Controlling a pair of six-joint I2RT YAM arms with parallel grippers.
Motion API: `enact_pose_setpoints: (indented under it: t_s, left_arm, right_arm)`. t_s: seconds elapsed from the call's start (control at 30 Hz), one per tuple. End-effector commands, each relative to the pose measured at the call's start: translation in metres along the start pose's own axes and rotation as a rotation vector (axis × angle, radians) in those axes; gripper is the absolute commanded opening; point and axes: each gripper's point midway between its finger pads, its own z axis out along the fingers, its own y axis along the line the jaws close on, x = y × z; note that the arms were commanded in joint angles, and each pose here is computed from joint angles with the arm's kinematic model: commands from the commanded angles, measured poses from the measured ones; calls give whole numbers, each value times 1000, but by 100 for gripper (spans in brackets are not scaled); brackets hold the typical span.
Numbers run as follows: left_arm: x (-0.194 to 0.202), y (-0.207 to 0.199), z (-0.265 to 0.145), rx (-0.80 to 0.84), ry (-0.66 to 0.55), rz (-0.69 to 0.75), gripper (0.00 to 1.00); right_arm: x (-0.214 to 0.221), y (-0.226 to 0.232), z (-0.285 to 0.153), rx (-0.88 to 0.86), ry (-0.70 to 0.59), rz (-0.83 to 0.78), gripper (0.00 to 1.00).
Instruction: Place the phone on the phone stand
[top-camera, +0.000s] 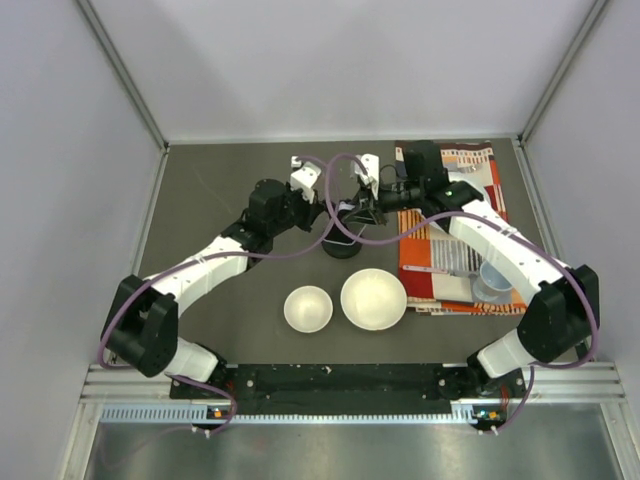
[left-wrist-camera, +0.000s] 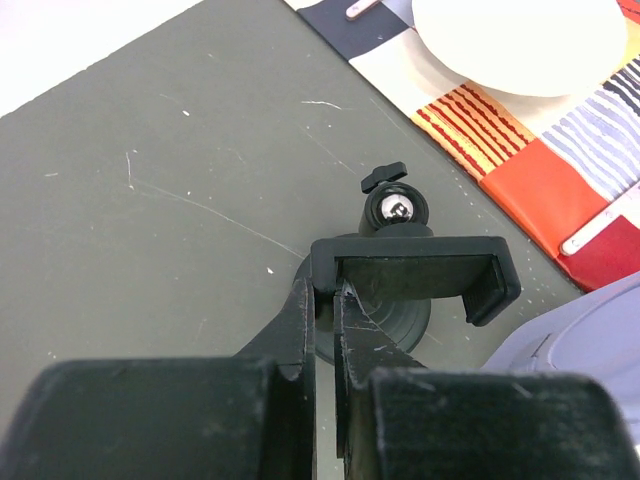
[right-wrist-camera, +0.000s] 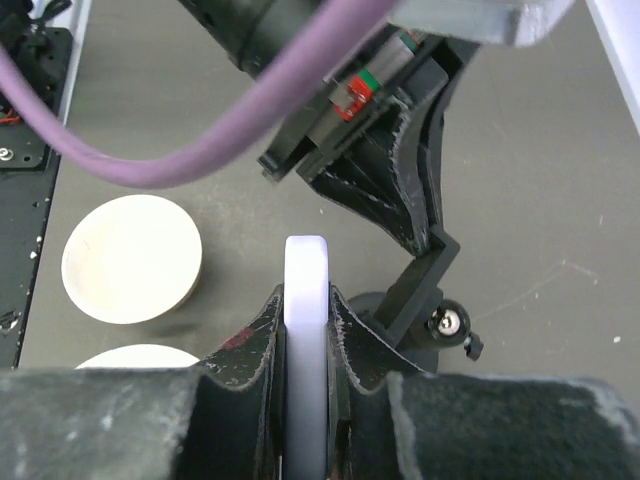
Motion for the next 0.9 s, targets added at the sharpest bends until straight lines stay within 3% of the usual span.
enact_pose_setpoints:
  t_s: [0.0, 0.2, 0.87]
  left_arm:
    - [-32, -12, -10, 111, -89, 38, 0]
    - [-34, -16, -15, 150, -90, 66, 0]
    - [-38, -33, -13, 359, -34, 173, 0]
  right_arm:
    - [-62, 10, 1, -74, -185, -234, 0]
    - [-80, 3, 13, -120, -211, -257, 0]
    - [-64, -8, 34, -213, -149, -334, 0]
